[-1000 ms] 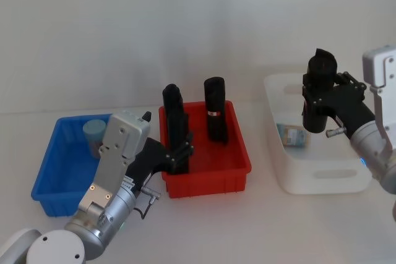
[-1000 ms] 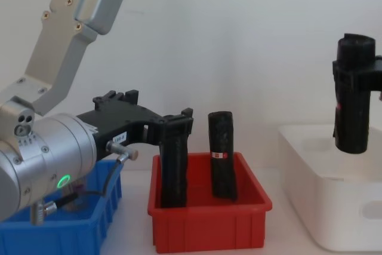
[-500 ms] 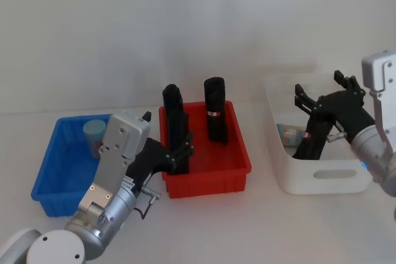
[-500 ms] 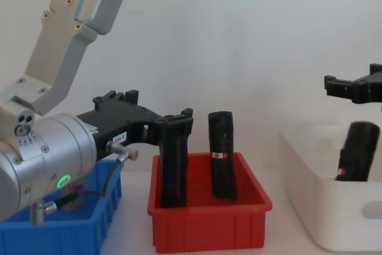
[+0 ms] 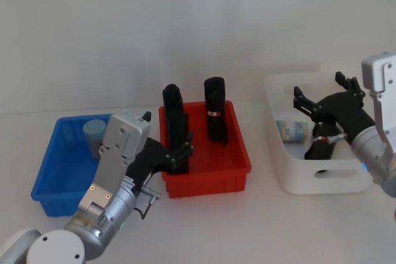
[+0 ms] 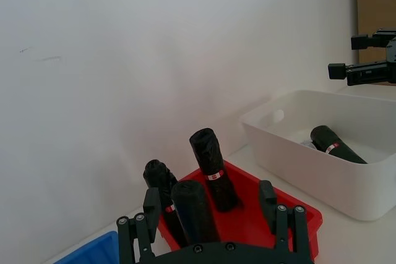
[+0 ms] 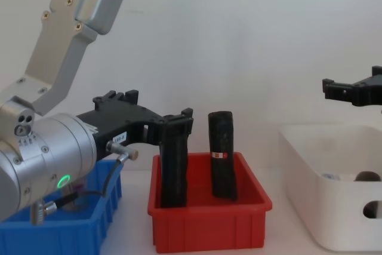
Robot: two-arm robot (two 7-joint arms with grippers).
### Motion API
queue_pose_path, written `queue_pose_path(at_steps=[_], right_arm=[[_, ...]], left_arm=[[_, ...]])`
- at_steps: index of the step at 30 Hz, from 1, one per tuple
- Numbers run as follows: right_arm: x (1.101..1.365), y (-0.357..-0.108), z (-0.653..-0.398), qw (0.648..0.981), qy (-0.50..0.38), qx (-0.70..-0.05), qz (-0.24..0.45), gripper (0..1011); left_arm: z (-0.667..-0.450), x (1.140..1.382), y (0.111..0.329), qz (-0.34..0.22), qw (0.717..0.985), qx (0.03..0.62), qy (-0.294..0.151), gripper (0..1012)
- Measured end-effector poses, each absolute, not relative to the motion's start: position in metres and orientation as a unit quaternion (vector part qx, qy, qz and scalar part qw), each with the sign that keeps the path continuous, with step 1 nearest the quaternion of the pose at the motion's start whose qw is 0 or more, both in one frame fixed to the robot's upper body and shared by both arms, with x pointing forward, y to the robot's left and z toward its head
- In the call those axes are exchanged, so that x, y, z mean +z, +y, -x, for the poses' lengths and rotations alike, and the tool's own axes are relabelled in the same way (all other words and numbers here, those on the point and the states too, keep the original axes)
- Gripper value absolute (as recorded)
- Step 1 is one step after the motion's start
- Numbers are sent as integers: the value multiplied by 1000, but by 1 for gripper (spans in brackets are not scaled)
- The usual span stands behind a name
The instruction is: Pick the cotton swabs from the blue box and place them into the white box.
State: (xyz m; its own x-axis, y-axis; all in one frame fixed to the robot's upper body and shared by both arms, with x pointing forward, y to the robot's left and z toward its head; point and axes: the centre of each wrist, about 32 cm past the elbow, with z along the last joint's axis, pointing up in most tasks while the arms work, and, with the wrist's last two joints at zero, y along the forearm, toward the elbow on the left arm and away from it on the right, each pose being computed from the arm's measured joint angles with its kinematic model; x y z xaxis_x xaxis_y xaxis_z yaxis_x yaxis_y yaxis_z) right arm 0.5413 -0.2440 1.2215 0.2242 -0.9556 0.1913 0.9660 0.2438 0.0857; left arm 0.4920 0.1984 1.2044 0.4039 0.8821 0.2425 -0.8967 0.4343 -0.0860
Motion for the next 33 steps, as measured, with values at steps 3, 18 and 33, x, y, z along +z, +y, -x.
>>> queue_pose_path(at_steps=[3,18,33], right_arm=[[1221,-244,-541,782,-102,-614,26,1001],[1221,-244,-542,783,-101,-614,26,1002],[1221,-244,-542,783,-101,-613,26,1002]], left_arm=[[-492,1204,198,-29,837,531,-126,1000],[-492,1204,198,-29,837,531,-126,1000],[-492,1204,198,-29,837,531,-126,1000]])
